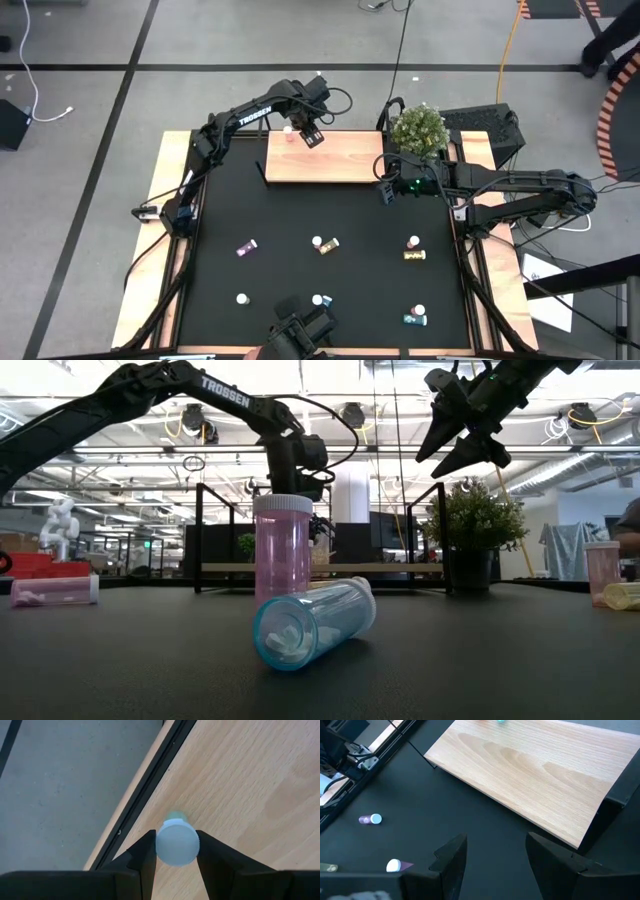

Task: Pick and place medicine bottles onto shelf by color
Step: Put the top blue pill bottle on the shelf, then put the top left pink pill bottle on the shelf

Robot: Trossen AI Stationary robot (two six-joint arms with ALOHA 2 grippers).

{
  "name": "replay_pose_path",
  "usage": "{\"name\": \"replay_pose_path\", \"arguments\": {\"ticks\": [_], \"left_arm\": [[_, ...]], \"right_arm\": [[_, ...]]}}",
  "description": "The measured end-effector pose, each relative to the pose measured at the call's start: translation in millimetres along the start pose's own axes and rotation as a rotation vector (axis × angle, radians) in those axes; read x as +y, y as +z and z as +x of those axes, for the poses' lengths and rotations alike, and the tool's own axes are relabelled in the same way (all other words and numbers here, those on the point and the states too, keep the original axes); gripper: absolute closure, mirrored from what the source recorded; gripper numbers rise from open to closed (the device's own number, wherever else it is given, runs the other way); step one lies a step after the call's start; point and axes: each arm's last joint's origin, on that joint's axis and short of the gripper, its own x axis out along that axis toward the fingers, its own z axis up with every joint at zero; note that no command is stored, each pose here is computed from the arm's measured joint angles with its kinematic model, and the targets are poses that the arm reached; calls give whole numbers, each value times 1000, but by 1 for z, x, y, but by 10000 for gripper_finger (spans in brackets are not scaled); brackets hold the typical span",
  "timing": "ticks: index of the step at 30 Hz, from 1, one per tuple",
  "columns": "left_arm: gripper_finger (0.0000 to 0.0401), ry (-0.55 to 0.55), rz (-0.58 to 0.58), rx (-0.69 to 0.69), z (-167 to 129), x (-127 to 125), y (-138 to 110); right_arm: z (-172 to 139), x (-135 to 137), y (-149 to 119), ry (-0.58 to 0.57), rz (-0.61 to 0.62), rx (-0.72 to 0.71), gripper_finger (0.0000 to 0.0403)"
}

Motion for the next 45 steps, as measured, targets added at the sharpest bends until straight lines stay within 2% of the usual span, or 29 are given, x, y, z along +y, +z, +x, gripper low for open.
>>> {"name": "replay_pose_path", "arguments": {"ticks": [21, 34, 38, 45], "left_arm": [[270, -25, 6, -2, 0, -1, 0], [174, -25, 11, -2, 0, -1, 0], [162, -24, 40, 31, -9, -2, -5], [160, -16, 84, 22, -42, -6, -13]], "right_arm": [[0, 0, 0, 6, 0, 6, 204], [0, 1, -1, 19, 2, 17, 204], [0, 1, -1, 20, -1, 17, 204], [0, 1, -1, 20, -42, 16, 204]]}}
